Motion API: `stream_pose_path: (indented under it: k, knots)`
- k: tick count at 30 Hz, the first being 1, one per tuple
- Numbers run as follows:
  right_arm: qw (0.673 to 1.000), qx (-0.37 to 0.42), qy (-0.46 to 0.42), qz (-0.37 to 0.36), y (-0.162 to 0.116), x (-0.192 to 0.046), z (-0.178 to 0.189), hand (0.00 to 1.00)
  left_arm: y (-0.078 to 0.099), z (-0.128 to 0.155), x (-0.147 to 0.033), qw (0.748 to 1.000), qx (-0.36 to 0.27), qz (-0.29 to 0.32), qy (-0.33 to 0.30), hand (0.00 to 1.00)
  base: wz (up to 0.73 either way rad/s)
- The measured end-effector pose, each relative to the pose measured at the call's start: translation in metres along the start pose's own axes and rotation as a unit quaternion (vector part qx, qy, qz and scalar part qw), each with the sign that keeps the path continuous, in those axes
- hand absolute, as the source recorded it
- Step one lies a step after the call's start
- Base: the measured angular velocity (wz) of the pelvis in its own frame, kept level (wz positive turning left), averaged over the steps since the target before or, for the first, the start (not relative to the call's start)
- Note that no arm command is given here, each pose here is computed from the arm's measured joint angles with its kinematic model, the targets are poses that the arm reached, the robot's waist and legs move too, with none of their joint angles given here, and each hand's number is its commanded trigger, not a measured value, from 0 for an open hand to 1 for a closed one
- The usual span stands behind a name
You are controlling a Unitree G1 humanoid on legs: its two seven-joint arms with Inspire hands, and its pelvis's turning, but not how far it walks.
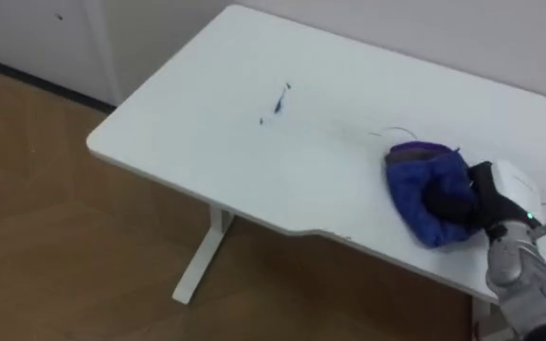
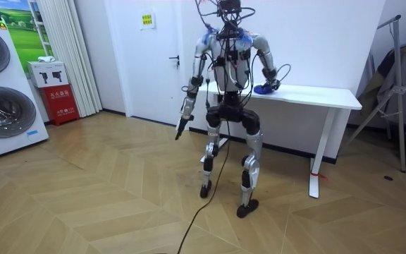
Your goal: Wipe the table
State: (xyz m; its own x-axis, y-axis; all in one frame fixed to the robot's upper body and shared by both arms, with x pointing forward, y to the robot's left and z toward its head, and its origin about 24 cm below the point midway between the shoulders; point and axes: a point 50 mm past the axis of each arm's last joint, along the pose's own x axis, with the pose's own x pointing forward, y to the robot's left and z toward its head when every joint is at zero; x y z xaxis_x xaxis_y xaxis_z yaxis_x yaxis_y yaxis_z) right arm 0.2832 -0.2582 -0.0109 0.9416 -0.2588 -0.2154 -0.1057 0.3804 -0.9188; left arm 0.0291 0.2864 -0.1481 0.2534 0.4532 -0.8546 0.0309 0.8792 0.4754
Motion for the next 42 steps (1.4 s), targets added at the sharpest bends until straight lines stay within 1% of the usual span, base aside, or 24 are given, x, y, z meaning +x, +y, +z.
stream_pose_path:
  k: [2,4,5,7,9,10,11,12,13,14,15,17,20,21,24,27,30,32,33,35,37,39,41,42]
  knots:
    - [0.997,-0.047,-0.062,0.009,-0.004,0.011,0.043,1.0,-0.006,0.004,0.0,1.0,-0.006,-0.001,-0.005,0.0,-1.07]
    - [0.991,-0.077,-0.112,0.012,-0.005,0.013,0.071,1.0,-0.011,0.008,-0.001,1.0,-0.012,-0.006,-0.006,0.0,-0.37]
    - [0.989,-0.076,-0.124,0.016,-0.004,0.013,0.076,1.0,-0.015,0.011,-0.001,1.0,-0.021,-0.01,-0.008,0.0,0.13]
    - [0.991,-0.061,-0.116,0.016,-0.006,0.014,0.072,1.0,-0.015,0.012,-0.003,1.0,-0.024,-0.005,-0.01,0.0,0.31]
    - [0.993,-0.053,-0.102,0.013,-0.008,0.016,0.059,1.0,-0.009,0.006,-0.005,1.0,-0.027,0.011,-0.007,0.0,0.48]
    - [0.996,-0.037,-0.079,0.013,-0.006,0.015,0.043,1.0,-0.004,0.001,-0.005,0.999,-0.027,0.018,0.002,0.0,0.72]
    - [0.998,-0.021,-0.051,0.013,0.0,0.01,0.023,1.0,0.003,-0.004,-0.005,0.999,-0.026,0.027,0.007,0.0,0.72]
    - [0.999,-0.013,-0.039,0.01,0.003,0.007,0.014,1.0,0.006,-0.007,-0.005,0.999,-0.03,0.032,0.012,0.0,0.66]
    - [1.0,0.003,-0.014,0.008,0.008,0.0,-0.003,1.0,0.011,-0.015,-0.006,0.998,-0.042,0.041,0.024,0.0,0.64]
    - [1.0,0.013,0.012,-0.002,0.011,-0.008,-0.021,1.0,0.014,-0.023,-0.007,0.997,-0.046,0.043,0.034,0.0,0.62]
    - [0.999,0.019,0.025,-0.008,0.012,-0.013,-0.03,1.0,0.015,-0.026,-0.008,0.997,-0.051,0.045,0.038,0.0,0.37]
    - [0.995,0.055,0.078,-0.024,0.015,-0.025,-0.058,1.0,0.021,-0.038,-0.011,0.995,-0.065,0.054,0.055,0.0,0.0]
    - [0.991,0.057,0.115,-0.034,0.012,-0.036,-0.082,1.0,0.022,-0.041,-0.012,0.995,-0.063,0.055,0.058,0.0,0.1]
    - [0.991,0.057,0.119,-0.034,0.012,-0.036,-0.083,1.0,0.023,-0.037,-0.011,0.995,-0.063,0.055,0.052,0.0,0.07]
    - [0.99,0.055,0.129,-0.03,0.01,-0.03,-0.081,1.0,0.021,-0.032,-0.009,0.996,-0.06,0.052,0.046,0.0,-0.08]
    - [0.992,0.037,0.12,-0.012,0.006,-0.015,-0.063,1.0,0.013,-0.022,-0.008,0.997,-0.058,0.041,0.033,0.0,-0.29]
    - [0.996,-0.004,0.088,0.011,0.003,0.001,-0.036,1.0,0.008,-0.02,-0.008,0.998,-0.044,0.029,0.028,0.0,-0.38]
    - [0.999,-0.026,0.039,0.01,-0.009,0.017,-0.007,1.0,0.006,-0.016,-0.007,0.999,-0.041,0.017,0.022,0.0,-0.14]
    - [0.999,-0.026,0.031,0.006,-0.013,0.02,-0.001,1.0,0.007,-0.015,-0.006,0.999,-0.041,0.015,0.021,0.0,0.0]
    - [0.999,-0.025,0.018,-0.021,-0.035,0.034,0.012,1.0,0.005,-0.016,-0.007,0.999,-0.041,0.002,0.024,0.0,0.08]
    - [0.999,-0.012,0.027,-0.032,-0.047,0.043,0.015,1.0,0.006,-0.022,-0.008,0.998,-0.046,-0.001,0.033,0.0,0.25]
    - [0.998,-0.008,0.05,-0.034,-0.052,0.043,0.003,1.0,0.009,-0.027,-0.009,0.998,-0.042,0.003,0.041,0.0,0.35]
    - [0.995,0.006,0.093,-0.034,-0.059,0.038,-0.027,1.0,0.012,-0.032,-0.01,0.998,-0.04,0.006,0.049,0.0,0.24]
    - [0.994,0.021,0.101,-0.038,-0.06,0.037,-0.033,1.0,0.012,-0.033,-0.01,0.998,-0.04,0.006,0.05,0.0,0.2]
